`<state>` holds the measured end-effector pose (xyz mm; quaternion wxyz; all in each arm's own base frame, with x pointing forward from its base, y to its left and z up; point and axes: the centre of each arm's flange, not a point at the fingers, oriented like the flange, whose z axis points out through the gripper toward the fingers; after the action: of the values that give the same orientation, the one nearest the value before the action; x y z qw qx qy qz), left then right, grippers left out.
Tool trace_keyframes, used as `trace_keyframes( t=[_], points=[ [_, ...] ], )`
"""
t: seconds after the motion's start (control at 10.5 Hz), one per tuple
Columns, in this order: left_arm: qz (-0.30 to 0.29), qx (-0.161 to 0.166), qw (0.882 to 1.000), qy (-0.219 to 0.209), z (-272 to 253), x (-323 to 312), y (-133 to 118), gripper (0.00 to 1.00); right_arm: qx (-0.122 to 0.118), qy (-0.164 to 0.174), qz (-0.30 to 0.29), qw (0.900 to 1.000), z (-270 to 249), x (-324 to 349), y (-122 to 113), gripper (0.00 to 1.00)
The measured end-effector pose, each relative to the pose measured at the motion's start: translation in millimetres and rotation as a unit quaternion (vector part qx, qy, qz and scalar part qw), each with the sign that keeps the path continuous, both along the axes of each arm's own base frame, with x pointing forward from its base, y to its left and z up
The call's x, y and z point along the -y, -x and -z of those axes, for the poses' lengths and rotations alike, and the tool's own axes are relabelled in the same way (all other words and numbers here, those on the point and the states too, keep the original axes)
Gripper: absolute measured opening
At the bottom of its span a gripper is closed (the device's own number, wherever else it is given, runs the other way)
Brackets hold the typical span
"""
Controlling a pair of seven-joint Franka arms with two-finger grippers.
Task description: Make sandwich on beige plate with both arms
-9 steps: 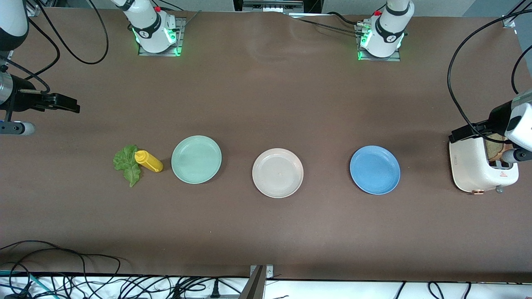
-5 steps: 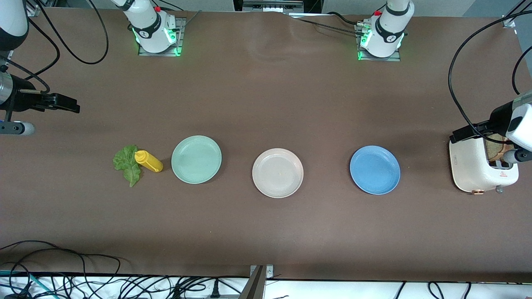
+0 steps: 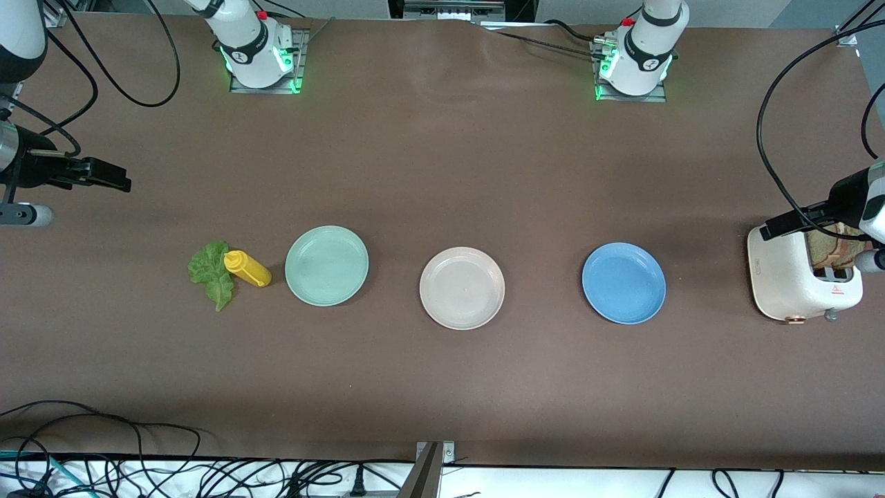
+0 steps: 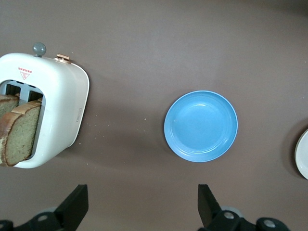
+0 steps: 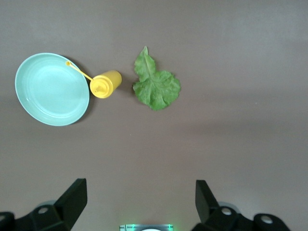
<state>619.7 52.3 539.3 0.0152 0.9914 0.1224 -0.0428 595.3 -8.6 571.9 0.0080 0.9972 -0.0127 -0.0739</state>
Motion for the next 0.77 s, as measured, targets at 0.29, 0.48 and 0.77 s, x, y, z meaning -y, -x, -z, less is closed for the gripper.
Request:
trace_keyframes(
  t=[0.29,0.48,0.77],
  points=[
    [0.008,0.003,1.0,0.001,-1.1,-8.1,0.6,1.0,0.036,-0.003,-0.002,0.999,-7.4,-2.4,-4.1,1.0],
    [0.007,0.003,1.0,0.001,-1.1,-9.5,0.7,1.0,0.036,-0.004,-0.001,0.999,-2.6,-1.8,-0.3,1.0],
    [0.008,0.003,1.0,0.001,-1.1,-9.7,0.8,1.0,0.036,-0.004,-0.001,0.999,-0.3,-1.5,2.4,1.0]
  ],
)
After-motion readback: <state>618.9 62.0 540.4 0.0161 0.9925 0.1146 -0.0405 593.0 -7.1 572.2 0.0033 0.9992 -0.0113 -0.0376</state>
